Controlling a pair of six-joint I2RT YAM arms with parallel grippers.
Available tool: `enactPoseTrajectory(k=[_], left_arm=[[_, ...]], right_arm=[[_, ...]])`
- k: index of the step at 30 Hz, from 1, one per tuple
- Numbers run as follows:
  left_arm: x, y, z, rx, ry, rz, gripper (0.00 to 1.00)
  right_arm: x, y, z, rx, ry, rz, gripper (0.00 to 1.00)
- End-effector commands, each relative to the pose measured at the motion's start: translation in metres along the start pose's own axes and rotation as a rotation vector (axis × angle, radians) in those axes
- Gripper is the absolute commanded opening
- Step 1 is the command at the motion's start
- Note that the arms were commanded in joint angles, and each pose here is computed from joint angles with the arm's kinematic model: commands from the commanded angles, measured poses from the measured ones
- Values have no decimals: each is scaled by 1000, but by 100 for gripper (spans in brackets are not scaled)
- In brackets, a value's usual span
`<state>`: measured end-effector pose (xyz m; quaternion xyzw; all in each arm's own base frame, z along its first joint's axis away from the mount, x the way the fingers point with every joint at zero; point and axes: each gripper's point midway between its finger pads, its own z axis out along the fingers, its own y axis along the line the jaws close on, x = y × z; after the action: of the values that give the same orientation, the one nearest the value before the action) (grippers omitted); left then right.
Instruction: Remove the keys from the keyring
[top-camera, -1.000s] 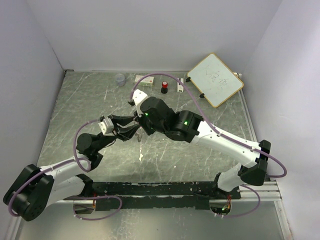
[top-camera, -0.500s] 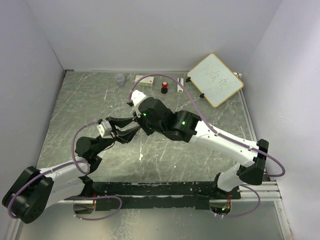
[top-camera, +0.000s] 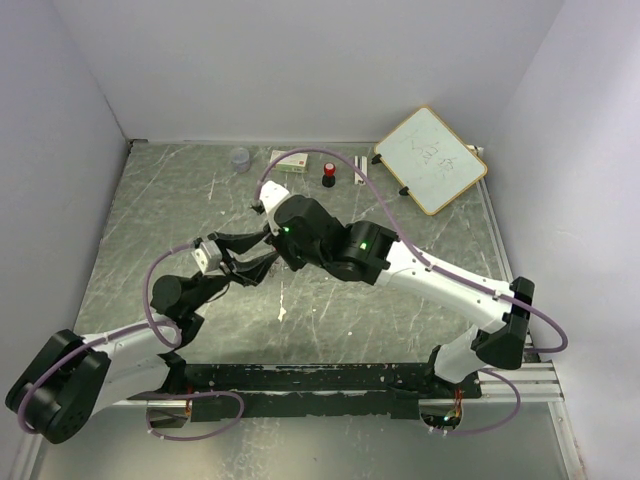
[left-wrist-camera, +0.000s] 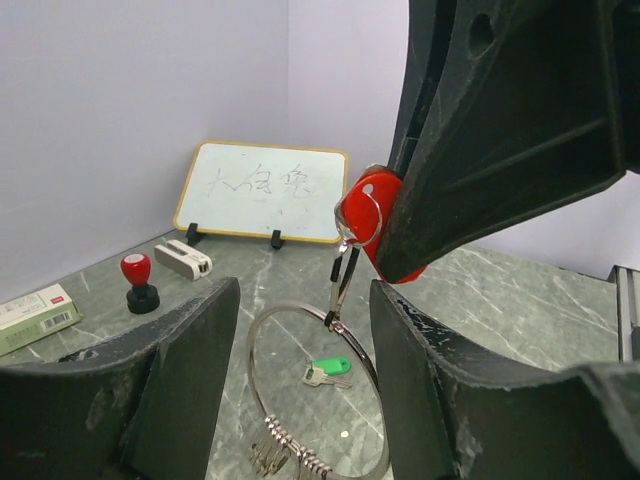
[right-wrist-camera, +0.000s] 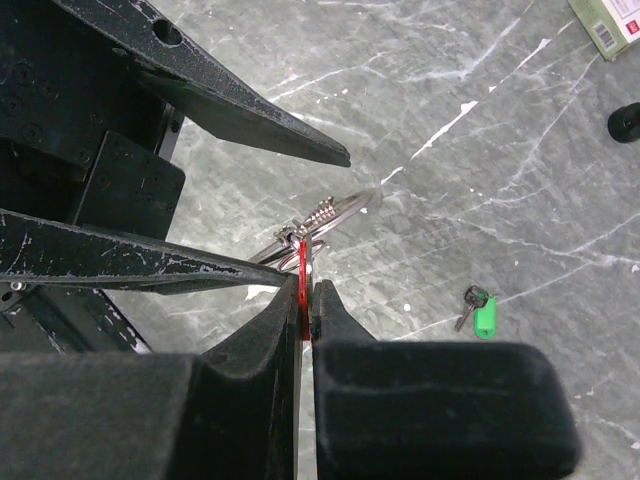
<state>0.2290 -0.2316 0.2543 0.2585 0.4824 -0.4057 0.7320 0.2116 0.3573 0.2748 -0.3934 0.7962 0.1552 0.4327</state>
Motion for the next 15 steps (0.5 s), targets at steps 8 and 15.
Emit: enactPoseTrajectory(k=[8, 15], left_arm=[[-2, 5, -2, -35, -32, 6, 61], [4, 12, -6, -77, -9, 30, 59]], right_arm=[[-17, 7, 5, -17, -20, -7, 0], [4, -9, 9, 113, 187, -68, 0]])
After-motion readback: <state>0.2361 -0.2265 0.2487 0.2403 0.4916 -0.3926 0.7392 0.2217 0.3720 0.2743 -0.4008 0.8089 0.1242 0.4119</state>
